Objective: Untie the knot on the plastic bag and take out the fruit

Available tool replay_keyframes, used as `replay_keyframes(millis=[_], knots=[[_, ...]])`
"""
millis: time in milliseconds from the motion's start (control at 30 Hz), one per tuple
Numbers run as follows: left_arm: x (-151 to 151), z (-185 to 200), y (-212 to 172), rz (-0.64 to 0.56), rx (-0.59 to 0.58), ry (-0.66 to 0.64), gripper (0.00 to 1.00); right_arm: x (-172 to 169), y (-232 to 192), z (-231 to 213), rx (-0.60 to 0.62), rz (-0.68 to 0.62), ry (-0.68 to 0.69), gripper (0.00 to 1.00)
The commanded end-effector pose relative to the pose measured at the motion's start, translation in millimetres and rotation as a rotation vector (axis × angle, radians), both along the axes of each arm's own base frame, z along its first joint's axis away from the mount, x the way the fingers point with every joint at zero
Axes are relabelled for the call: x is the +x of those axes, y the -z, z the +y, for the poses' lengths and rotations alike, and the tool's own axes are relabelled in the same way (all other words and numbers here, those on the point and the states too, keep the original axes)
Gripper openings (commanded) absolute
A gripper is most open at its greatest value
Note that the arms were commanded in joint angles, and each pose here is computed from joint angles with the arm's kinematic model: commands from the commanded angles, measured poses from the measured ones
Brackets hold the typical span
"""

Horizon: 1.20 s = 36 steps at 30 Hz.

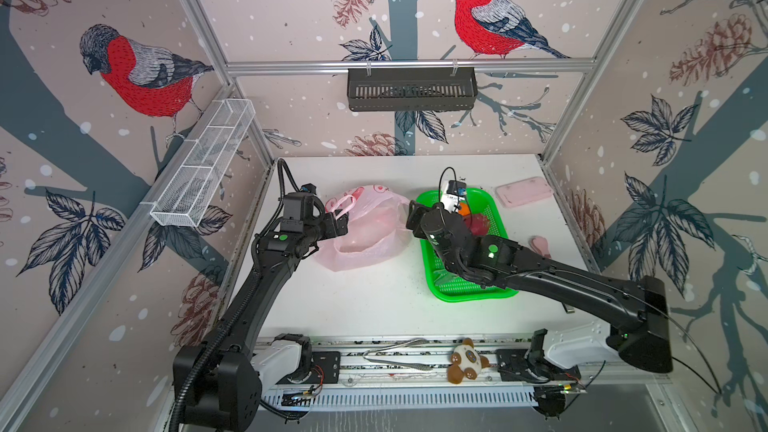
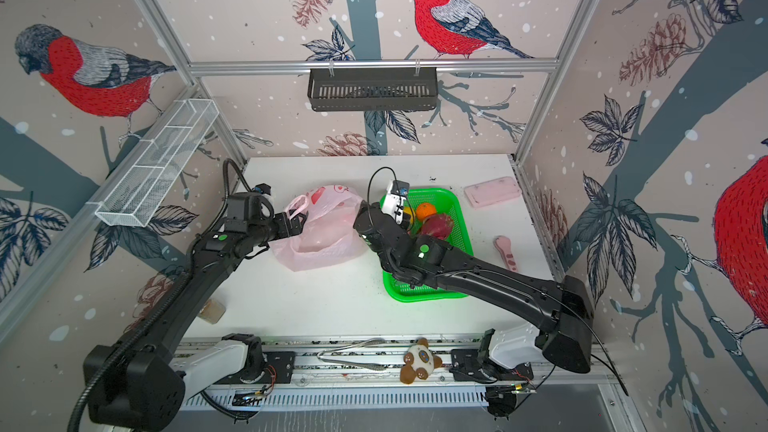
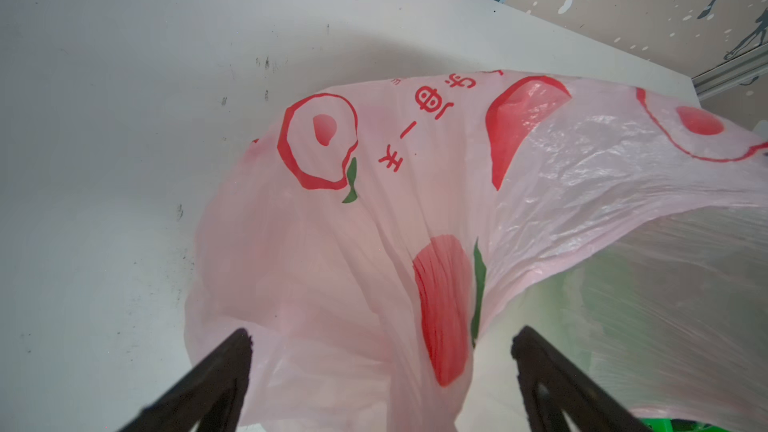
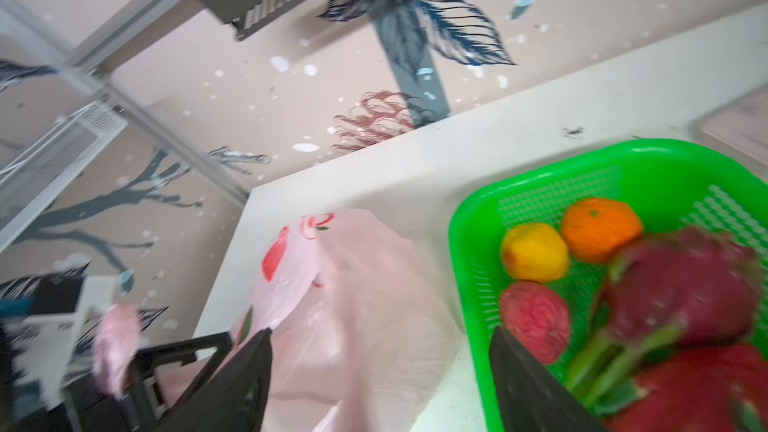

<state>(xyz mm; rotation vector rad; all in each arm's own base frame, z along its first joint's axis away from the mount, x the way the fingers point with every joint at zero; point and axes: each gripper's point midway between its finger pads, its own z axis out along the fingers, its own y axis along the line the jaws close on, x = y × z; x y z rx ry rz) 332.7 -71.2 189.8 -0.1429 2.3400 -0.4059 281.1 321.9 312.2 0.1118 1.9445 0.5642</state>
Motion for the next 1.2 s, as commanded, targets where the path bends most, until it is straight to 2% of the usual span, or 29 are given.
replay_keyframes(millis=[0, 167, 333, 500, 667, 867, 1033, 1167], knots=[[-2, 3, 1, 0.017, 0.045, 0.019, 0.98, -7, -26, 50, -0.036, -0.099, -0.233, 0.8], [0, -1, 3, 0.038, 0.048, 0.057, 0.98, -12, -35, 98, -0.074, -0.142, -0.363, 0.8], [0, -6, -2, 0.011, 0.026, 0.075, 0.98, -3, -30, 139, -0.041, -0.135, -0.468, 0.81], [-2, -12, -3, -0.011, -0.016, 0.089, 0.98, 7, -19, 166, -0.031, -0.114, -0.516, 0.8], [-5, -15, -2, -0.026, -0.038, 0.095, 0.98, 12, -11, 181, 0.001, -0.089, -0.554, 0.69], [-4, -18, -3, -0.044, -0.052, 0.104, 0.98, 8, -12, 189, 0.036, -0.086, -0.588, 0.32], [-5, -27, -6, -0.048, -0.068, 0.168, 0.98, 3, -19, 198, 0.063, -0.098, -0.638, 0.29], [-9, -30, -28, -0.136, -0.076, 0.196, 0.98, 8, -21, 198, 0.056, -0.102, -0.621, 0.32]])
